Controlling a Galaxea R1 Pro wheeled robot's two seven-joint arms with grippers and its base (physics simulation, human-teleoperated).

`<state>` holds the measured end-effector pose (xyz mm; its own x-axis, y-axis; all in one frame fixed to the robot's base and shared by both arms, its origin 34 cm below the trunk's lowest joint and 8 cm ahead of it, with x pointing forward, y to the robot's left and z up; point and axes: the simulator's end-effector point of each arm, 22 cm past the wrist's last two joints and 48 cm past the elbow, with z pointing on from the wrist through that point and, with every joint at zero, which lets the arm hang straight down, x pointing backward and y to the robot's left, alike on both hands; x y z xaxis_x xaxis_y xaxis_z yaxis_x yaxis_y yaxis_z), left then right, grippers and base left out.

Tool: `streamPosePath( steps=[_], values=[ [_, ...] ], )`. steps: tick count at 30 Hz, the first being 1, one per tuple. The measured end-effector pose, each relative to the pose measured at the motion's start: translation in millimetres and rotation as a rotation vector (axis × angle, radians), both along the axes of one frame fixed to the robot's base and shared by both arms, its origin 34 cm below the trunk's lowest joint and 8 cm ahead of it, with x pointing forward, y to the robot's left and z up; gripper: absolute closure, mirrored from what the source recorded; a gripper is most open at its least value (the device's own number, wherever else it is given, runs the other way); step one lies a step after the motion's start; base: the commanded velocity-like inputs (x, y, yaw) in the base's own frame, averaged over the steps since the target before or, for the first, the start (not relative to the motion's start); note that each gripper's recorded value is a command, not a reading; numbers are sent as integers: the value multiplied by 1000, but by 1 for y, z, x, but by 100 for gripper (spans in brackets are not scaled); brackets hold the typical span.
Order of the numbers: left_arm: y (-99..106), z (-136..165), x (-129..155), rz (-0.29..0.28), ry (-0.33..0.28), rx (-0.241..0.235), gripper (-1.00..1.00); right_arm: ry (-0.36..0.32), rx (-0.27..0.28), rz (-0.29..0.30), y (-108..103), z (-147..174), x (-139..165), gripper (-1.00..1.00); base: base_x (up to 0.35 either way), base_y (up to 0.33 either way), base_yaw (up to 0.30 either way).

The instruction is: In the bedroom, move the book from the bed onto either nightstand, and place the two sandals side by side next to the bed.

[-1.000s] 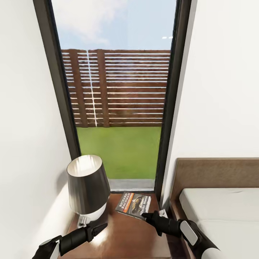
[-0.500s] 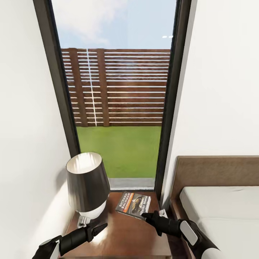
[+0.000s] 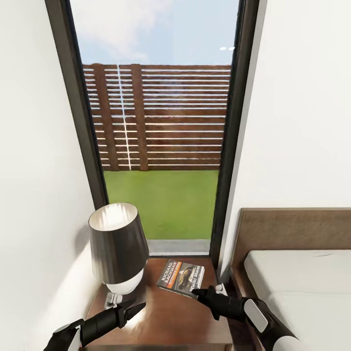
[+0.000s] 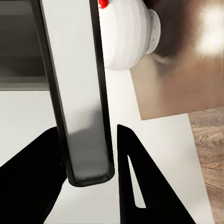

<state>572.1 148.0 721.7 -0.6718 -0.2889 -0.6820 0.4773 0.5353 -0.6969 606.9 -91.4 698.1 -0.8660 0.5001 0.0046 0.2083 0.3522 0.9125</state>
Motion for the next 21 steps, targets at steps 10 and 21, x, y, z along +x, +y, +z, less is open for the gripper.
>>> streamPosePath(
  steps=[10, 21],
  values=[
    [0, -17, -1, 0, 0, 0, -100, 3, -1, 2, 1, -19, -2, 100, 0, 0, 0],
    [0, -37, -3, 0, 0, -1, -100, 2, -12, 2, 0, -42, -5, 100, 0, 0, 0]
  ],
)
